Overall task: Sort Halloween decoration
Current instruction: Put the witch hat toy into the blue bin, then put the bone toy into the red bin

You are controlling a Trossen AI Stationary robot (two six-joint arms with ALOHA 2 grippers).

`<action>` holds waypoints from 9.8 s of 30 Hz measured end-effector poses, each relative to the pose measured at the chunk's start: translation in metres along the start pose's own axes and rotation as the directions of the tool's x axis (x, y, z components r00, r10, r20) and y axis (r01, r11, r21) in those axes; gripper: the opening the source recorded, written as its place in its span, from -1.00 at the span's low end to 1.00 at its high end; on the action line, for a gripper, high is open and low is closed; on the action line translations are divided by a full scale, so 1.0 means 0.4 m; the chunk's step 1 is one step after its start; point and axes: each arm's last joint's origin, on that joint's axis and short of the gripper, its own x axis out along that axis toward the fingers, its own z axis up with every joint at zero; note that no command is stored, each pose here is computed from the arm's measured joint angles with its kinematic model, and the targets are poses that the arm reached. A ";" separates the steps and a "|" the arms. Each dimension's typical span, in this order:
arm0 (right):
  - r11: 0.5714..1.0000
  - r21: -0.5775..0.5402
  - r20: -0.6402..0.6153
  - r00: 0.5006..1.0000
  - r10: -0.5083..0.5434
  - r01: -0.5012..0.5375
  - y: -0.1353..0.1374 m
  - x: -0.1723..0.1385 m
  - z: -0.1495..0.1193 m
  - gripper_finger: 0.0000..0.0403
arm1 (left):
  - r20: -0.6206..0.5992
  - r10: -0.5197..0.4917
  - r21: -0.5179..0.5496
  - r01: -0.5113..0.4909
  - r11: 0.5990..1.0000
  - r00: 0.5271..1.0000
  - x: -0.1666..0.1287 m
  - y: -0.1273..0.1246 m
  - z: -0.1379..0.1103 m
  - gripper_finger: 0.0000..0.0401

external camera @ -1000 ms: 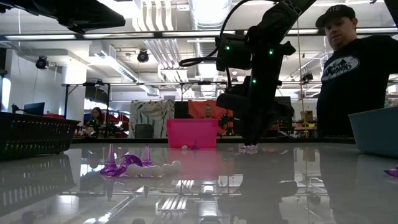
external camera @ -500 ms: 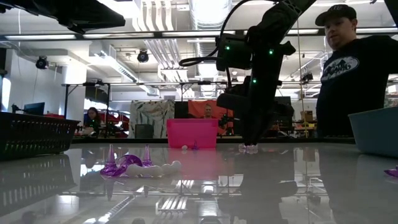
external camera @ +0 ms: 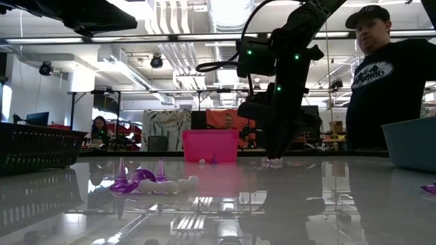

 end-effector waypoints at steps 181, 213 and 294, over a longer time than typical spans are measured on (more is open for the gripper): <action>0.934 -0.329 0.341 0.904 0.257 -0.141 0.032 -0.193 -0.144 -0.57 | 0.103 0.003 -0.023 -0.001 1.000 0.995 0.109 -0.108 0.047 -0.46; 0.985 0.134 0.105 0.990 0.094 -0.107 -0.023 -0.010 -0.090 -0.66 | 0.124 0.019 0.061 -0.027 0.998 0.992 0.061 -0.048 0.086 -0.46; 0.637 -0.765 0.382 0.861 0.335 0.091 -0.028 -0.133 0.213 -0.96 | 0.097 0.007 -0.118 0.005 0.993 0.995 0.060 -0.053 0.073 -0.46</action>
